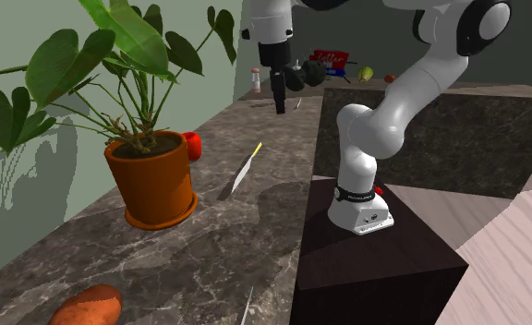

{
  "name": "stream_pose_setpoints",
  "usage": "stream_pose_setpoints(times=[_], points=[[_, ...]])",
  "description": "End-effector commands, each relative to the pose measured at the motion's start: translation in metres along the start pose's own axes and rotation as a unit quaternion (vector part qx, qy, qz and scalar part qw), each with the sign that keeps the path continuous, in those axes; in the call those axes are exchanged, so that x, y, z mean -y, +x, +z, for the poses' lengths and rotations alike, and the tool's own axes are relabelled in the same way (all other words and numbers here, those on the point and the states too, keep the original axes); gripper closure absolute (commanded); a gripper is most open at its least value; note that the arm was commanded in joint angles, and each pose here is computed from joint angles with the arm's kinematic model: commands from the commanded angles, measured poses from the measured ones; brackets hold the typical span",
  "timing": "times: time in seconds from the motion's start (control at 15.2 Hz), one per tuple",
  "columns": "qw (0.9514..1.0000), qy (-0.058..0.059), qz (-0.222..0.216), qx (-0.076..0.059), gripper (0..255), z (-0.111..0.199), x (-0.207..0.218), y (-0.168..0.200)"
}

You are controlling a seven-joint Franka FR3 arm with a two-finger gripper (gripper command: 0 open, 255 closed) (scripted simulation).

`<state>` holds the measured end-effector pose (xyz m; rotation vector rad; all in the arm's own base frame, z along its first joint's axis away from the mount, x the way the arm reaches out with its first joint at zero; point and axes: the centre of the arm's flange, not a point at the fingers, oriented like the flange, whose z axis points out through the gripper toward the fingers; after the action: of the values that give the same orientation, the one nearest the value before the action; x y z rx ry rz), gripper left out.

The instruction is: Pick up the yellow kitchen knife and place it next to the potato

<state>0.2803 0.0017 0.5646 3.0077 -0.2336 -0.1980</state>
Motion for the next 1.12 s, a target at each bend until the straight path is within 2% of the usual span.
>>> stream_pose_setpoints(times=[0.0,0.13,0.26,0.4,0.53,0.66,0.79,0.92,1.06], points=[[1.0000,0.000,0.000,0.000,0,0.000,0.000,0.000],[0.9975,-0.004,-0.069,-0.015,0,0.023,-0.012,-0.001],[0.9899,-0.008,-0.138,-0.030,0,0.045,-0.025,0.000],[0.9774,-0.012,-0.206,-0.045,0,0.067,-0.037,0.004],[0.9599,-0.017,-0.274,-0.059,0,0.089,-0.049,0.010],[0.9375,-0.020,-0.339,-0.073,0,0.111,-0.060,0.019],[0.9105,-0.024,-0.404,-0.087,0,0.132,-0.070,0.029],[0.8788,-0.028,-0.466,-0.100,0,0.153,-0.079,0.041],[0.8427,-0.032,-0.525,-0.113,0,0.174,-0.086,0.055]])
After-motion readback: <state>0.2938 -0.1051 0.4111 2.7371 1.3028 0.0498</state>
